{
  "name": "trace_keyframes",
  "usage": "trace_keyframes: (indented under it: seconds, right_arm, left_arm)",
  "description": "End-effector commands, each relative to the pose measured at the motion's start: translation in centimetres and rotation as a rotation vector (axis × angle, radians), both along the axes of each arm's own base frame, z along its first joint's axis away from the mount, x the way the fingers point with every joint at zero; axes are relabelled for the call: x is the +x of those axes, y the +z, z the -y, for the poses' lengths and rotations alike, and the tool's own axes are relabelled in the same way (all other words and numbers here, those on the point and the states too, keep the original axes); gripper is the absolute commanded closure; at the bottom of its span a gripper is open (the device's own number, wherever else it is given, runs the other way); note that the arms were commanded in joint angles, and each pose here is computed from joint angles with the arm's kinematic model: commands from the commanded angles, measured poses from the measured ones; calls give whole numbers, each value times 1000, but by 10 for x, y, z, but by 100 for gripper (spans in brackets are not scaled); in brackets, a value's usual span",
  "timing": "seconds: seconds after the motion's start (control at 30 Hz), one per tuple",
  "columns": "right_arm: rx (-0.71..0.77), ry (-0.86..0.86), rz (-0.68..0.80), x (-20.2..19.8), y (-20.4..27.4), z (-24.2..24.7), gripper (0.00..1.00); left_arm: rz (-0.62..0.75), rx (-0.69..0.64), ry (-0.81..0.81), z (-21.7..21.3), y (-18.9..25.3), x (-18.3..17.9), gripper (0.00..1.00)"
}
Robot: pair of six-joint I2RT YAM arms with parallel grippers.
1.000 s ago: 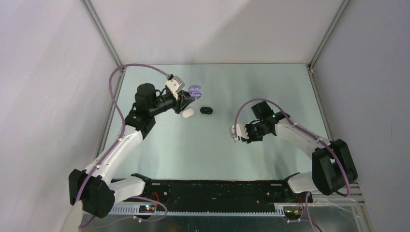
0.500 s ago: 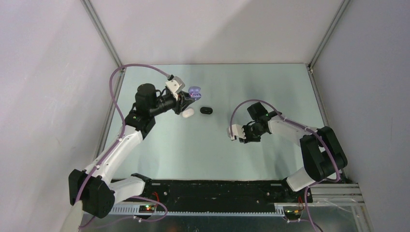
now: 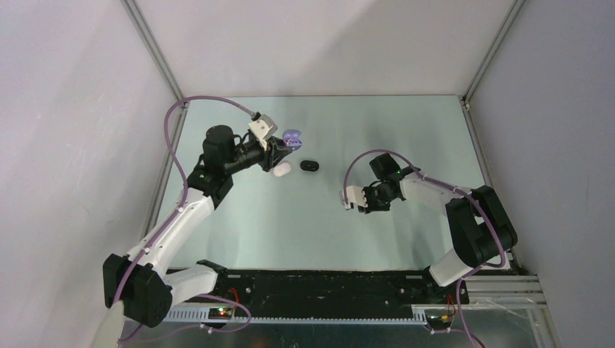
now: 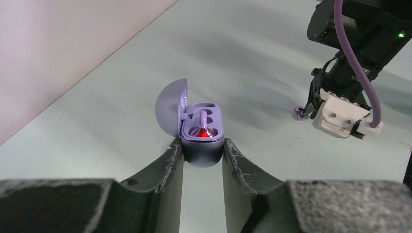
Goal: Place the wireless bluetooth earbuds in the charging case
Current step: Pick up the earbud from the center of the board.
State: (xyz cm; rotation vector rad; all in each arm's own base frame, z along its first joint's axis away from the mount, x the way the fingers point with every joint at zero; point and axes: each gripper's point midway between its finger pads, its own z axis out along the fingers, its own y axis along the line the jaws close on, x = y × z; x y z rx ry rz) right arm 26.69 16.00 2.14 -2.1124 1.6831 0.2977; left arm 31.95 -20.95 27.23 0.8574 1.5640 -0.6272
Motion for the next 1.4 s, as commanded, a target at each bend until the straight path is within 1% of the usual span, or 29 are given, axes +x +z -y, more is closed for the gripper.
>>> trace_keyframes:
  seconds: [0.0,0.27,0.53,0.63,0.83,0.93,0.97,1.0,1.03,1.13,1.17,1.27,1.3,1.37]
  right_arm:
    - [23,1,91,24,13,-8,76]
    - [34,-5,139,35,19,-10,78]
    - [66,-12,171,39,32,-13,95]
    - [71,-26,142,38,35,-13,100]
    - [101,-152,47,46,46,-25,100]
    - [141,-329,-61,52,58,-35,100]
    - [167,-430,-111,58,67,-40,100]
    - [153,-477,-164,52,70,-39,100]
    - [145,-553,-247,46,75,-40,100]
    - [131,-650,-393,31,82,-42,100]
    - [99,-684,-463,21,81,-41,100]
    - [31,-762,-611,4,78,-40,100]
    - [-17,-794,-682,-4,76,-38,100]
    - [-68,-809,-755,-14,70,-37,100]
  left_arm:
    - [67,-25,14,-4,23,0,100]
    - [66,-27,13,-3,22,1,100]
    - [67,-26,13,-3,21,2,100]
    - [64,-25,9,-2,19,2,100]
    - [67,-27,6,-2,20,2,100]
    - [65,-24,6,-2,19,1,100]
    - [66,-21,5,-2,19,0,100]
    - [65,-16,6,-3,17,0,100]
    - [65,-14,7,-4,16,0,100]
    - [61,-7,2,-3,10,-1,100]
    - [62,-7,1,-3,10,-1,100]
    - [62,-6,-3,-3,9,0,100]
    - [63,-6,-4,-2,9,0,100]
    - [64,0,-7,-3,9,-1,100]
